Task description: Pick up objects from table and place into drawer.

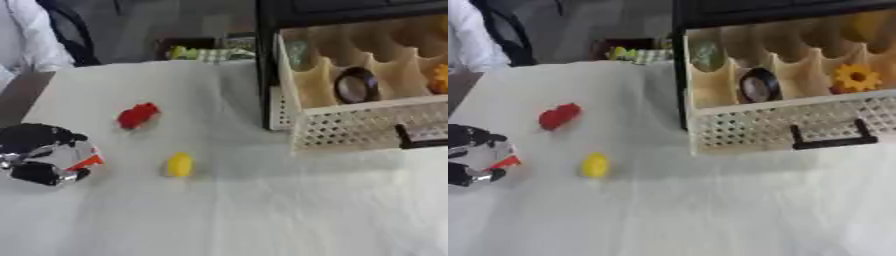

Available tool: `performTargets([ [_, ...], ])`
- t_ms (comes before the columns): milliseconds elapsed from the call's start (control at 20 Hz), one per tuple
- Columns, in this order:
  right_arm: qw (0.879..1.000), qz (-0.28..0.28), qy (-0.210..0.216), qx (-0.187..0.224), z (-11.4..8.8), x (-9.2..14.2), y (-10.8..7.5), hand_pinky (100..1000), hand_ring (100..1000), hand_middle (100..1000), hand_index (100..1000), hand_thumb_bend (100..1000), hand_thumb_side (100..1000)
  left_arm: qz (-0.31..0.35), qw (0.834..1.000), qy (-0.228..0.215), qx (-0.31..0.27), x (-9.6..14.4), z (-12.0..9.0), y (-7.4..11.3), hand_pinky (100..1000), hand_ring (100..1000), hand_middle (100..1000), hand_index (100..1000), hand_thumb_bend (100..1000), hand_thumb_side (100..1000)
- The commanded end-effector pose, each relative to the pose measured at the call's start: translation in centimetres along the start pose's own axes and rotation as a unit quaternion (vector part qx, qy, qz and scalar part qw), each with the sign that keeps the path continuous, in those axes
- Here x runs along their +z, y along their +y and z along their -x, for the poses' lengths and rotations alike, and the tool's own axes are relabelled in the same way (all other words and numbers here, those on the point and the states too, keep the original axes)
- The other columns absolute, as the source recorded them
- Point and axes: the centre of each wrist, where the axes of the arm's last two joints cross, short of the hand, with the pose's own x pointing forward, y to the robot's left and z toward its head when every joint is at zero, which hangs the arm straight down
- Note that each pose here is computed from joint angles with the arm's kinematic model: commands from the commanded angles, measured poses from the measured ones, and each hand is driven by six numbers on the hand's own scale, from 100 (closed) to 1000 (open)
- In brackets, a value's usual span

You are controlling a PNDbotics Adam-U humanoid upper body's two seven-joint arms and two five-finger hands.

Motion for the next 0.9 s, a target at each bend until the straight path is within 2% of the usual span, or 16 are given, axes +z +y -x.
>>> performTargets([
  [50,1.0,-0.002,-0.01,0.007,-0.6,-0.3,-0.4,729,708,379,779,100,1000,-0.012,1.0,0.02,-0.007,0.7,1.2,1.1,704,828,740,1000,391,1000],
  [300,1.0,-0.001,-0.008,0.007,-0.5,-0.2,-0.4,730,709,377,774,100,1000,-0.011,0.999,0.037,0.01,0.7,1.8,0.9,709,831,756,1000,359,999],
  [700,1.0,0.001,-0.009,0.007,-0.6,-0.2,-0.5,730,710,375,766,100,1000,0.018,0.998,0.05,0.025,0.7,2.8,0.2,726,847,779,1000,408,1000],
  [900,1.0,0.005,-0.012,0.008,-0.6,-0.3,-0.6,730,710,375,766,100,1000,0.03,0.998,0.051,0.023,0.7,2.9,-0.1,733,853,786,1000,460,1000],
])
